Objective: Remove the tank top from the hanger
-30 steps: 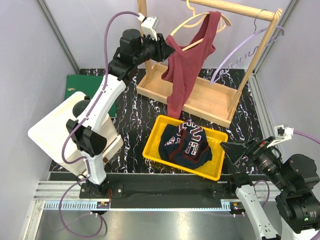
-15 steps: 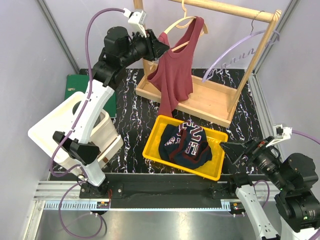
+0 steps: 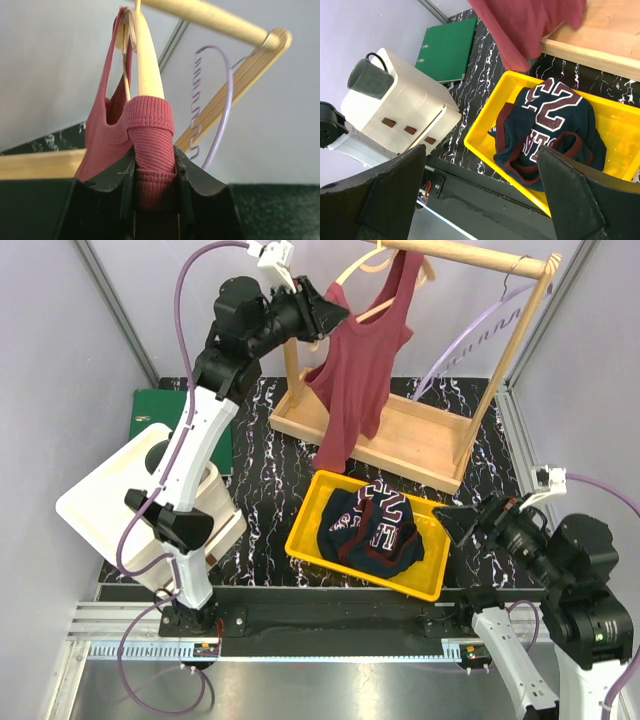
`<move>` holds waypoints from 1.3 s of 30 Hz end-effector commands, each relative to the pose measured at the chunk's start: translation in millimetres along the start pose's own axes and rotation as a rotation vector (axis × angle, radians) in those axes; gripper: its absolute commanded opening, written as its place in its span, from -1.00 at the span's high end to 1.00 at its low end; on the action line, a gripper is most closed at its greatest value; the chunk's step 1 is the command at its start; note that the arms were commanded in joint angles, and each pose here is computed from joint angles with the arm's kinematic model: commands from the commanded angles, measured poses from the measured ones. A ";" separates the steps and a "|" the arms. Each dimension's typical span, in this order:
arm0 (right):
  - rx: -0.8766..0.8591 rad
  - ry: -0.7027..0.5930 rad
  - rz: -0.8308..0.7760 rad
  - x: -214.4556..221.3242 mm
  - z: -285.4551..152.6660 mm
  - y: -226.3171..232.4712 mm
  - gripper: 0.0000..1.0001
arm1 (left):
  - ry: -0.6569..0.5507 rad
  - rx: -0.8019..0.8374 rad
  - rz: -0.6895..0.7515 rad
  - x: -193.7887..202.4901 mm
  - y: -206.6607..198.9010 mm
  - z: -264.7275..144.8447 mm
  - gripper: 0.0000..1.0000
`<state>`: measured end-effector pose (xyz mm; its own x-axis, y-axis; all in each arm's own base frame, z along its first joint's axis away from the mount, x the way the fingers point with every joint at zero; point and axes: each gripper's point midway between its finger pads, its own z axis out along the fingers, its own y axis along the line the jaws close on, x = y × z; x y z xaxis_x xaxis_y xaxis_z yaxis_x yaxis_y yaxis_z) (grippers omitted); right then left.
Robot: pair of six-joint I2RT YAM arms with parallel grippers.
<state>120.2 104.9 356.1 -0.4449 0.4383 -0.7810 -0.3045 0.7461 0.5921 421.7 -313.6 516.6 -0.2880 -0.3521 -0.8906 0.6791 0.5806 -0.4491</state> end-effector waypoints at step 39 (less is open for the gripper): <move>-0.327 0.336 -0.223 28.8 120.5 126.0 -0.98 | -0.033 0.139 0.097 52.5 -74.0 -216.3 1.00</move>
<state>155.2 236.2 367.0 -0.6830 0.0638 -0.7276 -0.6126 0.4923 0.6183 235.2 -217.7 449.8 -0.2977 -0.2700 -0.9157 0.7036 0.5862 -0.4016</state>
